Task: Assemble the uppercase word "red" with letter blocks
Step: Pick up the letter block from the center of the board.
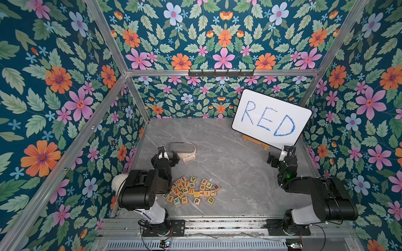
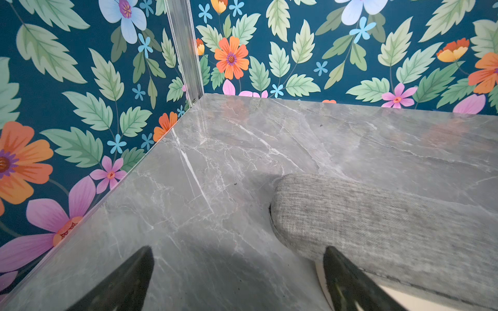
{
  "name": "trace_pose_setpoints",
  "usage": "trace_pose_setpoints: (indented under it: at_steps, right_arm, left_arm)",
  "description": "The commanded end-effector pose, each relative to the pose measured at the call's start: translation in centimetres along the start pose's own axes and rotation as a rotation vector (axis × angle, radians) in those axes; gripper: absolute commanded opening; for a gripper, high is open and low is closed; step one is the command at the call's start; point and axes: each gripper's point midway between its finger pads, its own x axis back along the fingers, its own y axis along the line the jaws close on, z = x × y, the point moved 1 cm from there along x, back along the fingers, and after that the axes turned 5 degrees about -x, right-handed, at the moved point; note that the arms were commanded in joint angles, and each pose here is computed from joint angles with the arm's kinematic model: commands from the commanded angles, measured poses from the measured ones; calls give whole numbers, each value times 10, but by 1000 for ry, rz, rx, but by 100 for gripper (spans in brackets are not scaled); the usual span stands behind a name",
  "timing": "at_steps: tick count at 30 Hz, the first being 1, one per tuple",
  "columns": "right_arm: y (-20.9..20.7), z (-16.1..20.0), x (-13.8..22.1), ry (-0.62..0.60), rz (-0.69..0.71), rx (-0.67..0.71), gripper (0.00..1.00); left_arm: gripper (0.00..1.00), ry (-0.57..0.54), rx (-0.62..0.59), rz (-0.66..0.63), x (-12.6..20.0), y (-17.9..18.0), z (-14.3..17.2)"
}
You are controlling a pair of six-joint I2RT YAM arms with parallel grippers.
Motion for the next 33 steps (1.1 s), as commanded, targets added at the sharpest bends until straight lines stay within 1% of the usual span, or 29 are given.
trace_pose_setpoints:
  at_steps: [1,18,20,22,23,25,27,29,31,32,33]
  right_arm:
    - [2,-7,0,-26,-11,8,99]
    - [3,-7,0,-27,-12,7,99]
    - [5,-7,2,-31,-28,15,99]
    - [8,-13,7,-51,-42,20,99]
    - [7,-17,11,-57,-41,17,99]
    - [7,-29,22,-61,-31,7,99]
    - [5,-39,31,-46,-10,-16,99]
    - [0,-51,40,-41,32,-84,99]
    - [-1,-58,48,-28,48,-152,99]
    - [-1,-58,51,-11,50,-177,99]
    - [-1,-56,54,18,52,-206,99]
  left_arm:
    - [99,-49,8,-3,0,1,-12]
    - [99,-50,9,-2,0,1,-12]
    - [99,-49,9,0,0,1,-12]
    - [99,-65,7,8,1,0,-16]
    - [99,-71,-5,32,1,-4,-21]
    - [99,-45,-47,92,2,-15,-29]
    - [99,3,-56,94,0,-19,-37]
    - [99,19,-9,73,3,-15,-53]
    - [99,1,60,87,11,-15,-71]
    - [99,-9,98,94,14,-14,-78]
    - [99,-21,162,93,19,-12,-87]
